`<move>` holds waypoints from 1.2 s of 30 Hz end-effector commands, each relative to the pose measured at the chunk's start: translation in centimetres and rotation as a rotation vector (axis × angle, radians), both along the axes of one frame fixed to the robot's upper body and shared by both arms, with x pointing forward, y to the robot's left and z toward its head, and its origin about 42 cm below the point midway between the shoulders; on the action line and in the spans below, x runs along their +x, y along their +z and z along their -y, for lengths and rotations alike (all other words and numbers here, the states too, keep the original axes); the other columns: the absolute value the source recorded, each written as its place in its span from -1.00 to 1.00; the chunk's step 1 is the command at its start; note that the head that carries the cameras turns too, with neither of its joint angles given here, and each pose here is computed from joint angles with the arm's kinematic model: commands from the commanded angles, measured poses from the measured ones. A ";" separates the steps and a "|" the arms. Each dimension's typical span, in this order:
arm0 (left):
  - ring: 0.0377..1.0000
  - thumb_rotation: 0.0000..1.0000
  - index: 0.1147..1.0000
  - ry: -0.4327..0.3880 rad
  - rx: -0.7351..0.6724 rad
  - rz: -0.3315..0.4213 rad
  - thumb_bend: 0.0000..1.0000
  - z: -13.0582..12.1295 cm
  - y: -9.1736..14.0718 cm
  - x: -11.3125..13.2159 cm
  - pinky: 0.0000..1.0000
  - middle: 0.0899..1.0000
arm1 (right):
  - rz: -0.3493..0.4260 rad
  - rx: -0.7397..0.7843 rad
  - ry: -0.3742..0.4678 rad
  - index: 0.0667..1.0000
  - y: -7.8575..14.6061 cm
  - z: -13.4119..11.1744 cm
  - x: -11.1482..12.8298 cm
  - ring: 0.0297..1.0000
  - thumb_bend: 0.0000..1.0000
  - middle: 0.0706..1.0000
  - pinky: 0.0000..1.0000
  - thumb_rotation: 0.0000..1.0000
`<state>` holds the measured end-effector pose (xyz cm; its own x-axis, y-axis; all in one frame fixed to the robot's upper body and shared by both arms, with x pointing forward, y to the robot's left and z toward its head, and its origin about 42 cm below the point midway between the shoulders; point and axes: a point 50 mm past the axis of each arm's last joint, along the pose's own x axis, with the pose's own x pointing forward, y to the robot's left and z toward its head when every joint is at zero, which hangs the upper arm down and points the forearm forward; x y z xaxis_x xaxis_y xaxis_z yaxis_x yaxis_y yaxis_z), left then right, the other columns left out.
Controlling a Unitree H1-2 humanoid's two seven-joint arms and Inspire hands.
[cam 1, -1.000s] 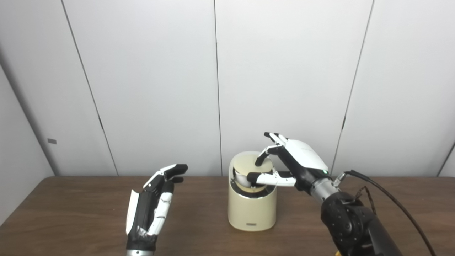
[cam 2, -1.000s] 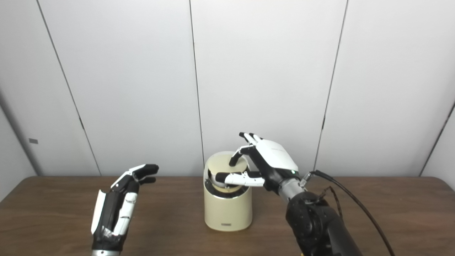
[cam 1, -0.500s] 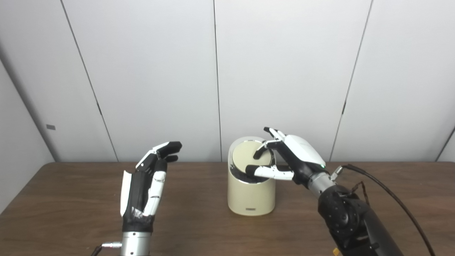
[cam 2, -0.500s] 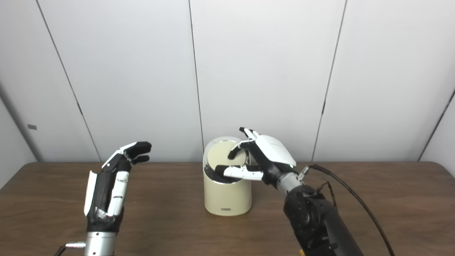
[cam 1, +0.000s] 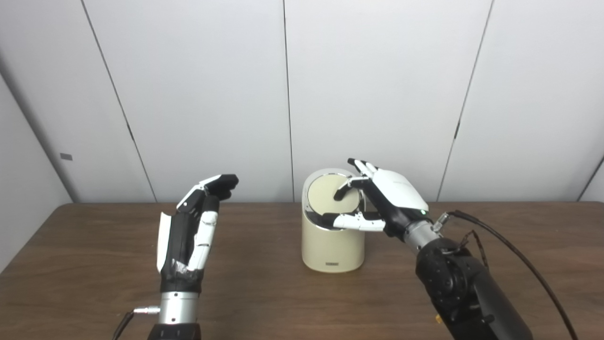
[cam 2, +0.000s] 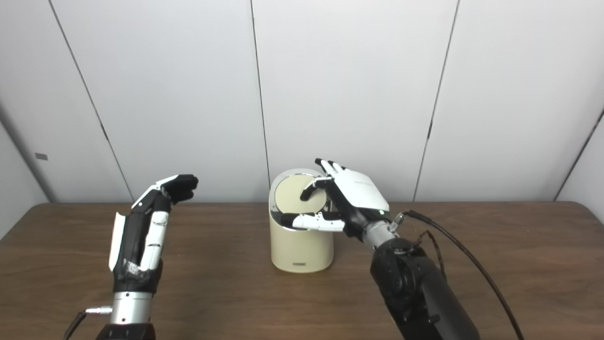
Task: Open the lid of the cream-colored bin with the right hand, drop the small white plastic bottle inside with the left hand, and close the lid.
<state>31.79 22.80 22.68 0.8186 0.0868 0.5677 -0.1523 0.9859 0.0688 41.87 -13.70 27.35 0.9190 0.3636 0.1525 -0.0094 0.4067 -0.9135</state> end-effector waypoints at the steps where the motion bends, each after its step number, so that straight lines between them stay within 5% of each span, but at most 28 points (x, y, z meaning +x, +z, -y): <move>1: 0.52 0.77 0.34 -0.007 0.003 0.075 0.14 0.1 1.8 0.0 0.52 0.42 | -0.049 -0.057 -0.003 0.20 -1.0 -0.5 0.4 1.00 0.98 0.98 1.00 1.00; 10: 0.49 0.78 0.34 0.006 0.009 0.078 0.18 -0.2 1.7 0.1 0.50 0.41 | -0.051 -0.012 -0.009 0.25 -2.0 -0.4 0.1 1.00 0.96 0.97 1.00 0.98; 14: 0.49 0.75 0.34 0.004 0.009 0.080 0.14 -0.3 1.4 0.3 0.49 0.41 | 0.046 0.204 0.054 0.47 0.0 0.2 -1.0 0.98 0.72 0.93 0.80 0.76; 18: 0.46 0.63 0.33 -0.002 0.003 0.087 0.10 -0.4 1.2 0.6 0.45 0.40 | 0.066 0.388 0.113 0.62 2.6 1.4 -2.4 0.81 0.68 0.88 0.53 0.81; 24: 0.44 0.64 0.33 0.004 0.014 0.090 0.03 -0.5 0.7 0.9 0.39 0.40 | 0.149 0.714 0.150 0.71 4.5 4.3 -4.7 0.73 0.64 0.76 0.48 0.80; 29: 0.42 0.58 0.31 0.002 -0.012 0.088 -0.19 -0.8 0.4 0.8 0.34 0.38 | 0.256 0.958 0.176 0.64 2.1 6.3 -6.3 0.56 0.19 0.62 0.32 0.62; 33: 0.41 0.16 0.30 0.013 -0.038 0.098 -0.41 -1.3 0.2 0.7 0.32 0.37 | 0.371 1.074 0.143 0.47 -0.7 7.7 -7.1 0.48 -0.32 0.50 0.30 0.17; 36: 0.40 -0.06 0.31 0.019 -0.041 0.105 -0.46 -1.6 0.1 0.6 0.30 0.37 | 0.406 1.141 0.123 0.45 -2.0 8.1 -7.3 0.47 -0.43 0.48 0.31 0.03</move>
